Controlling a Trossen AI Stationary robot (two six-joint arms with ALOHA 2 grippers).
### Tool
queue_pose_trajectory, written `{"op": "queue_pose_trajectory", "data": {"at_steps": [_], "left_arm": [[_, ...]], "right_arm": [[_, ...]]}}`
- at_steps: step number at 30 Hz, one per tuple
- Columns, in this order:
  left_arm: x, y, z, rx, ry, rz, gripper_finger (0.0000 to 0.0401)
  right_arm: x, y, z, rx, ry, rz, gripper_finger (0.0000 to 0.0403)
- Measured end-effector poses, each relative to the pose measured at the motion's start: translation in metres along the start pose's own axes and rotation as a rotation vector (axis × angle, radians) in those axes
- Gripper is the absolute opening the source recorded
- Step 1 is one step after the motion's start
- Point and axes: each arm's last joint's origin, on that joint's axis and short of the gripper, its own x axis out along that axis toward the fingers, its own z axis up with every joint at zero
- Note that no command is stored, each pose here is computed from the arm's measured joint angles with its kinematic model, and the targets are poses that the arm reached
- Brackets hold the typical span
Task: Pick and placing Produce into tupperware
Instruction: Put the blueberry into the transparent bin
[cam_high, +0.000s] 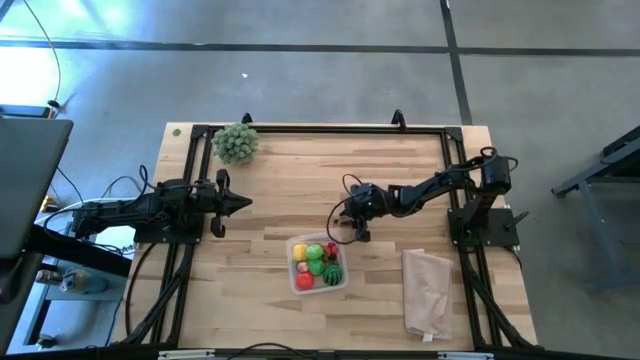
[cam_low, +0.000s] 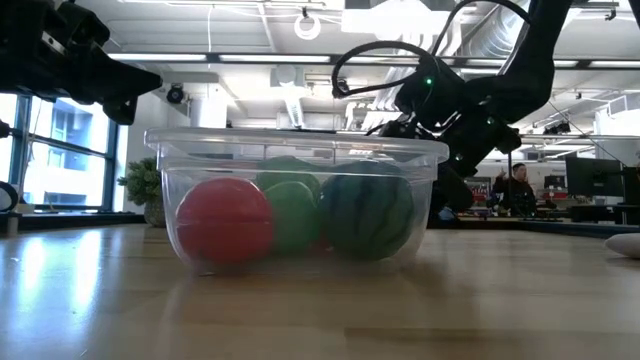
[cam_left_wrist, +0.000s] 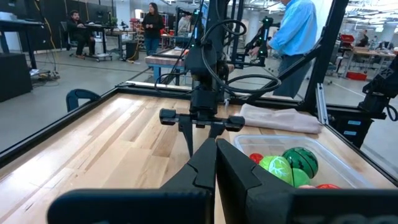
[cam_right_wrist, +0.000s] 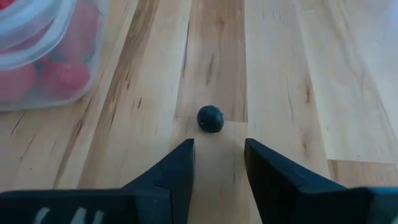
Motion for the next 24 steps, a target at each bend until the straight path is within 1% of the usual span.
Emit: {"op": "queue_pose_trajectory", "data": {"at_steps": [6,8,11,20,24], "left_arm": [[0.000,0.000,0.000,0.000,0.000,0.000,0.0001],[0.000,0.000,0.000,0.000,0.000,0.000,0.0001],[0.000,0.000,0.000,0.000,0.000,0.000,0.0001],[0.000,0.000,0.000,0.000,0.000,0.000,0.0001],[0.000,0.000,0.000,0.000,0.000,0.000,0.0001]], "right_arm": [[0.002,-0.001,0.013,-0.020,-0.041,0.026,0.0134],[0.002,-0.002,0.016,-0.036,-0.035,0.026,0.0134],[0.003,-0.002,0.013,-0.036,0.006,0.025,0.0134],[0.003,-0.002,0.014,-0.046,0.000,0.024,0.0134],[0.013,-0.003,0.012,-0.049,0.013,0.032,0.0134]]}}
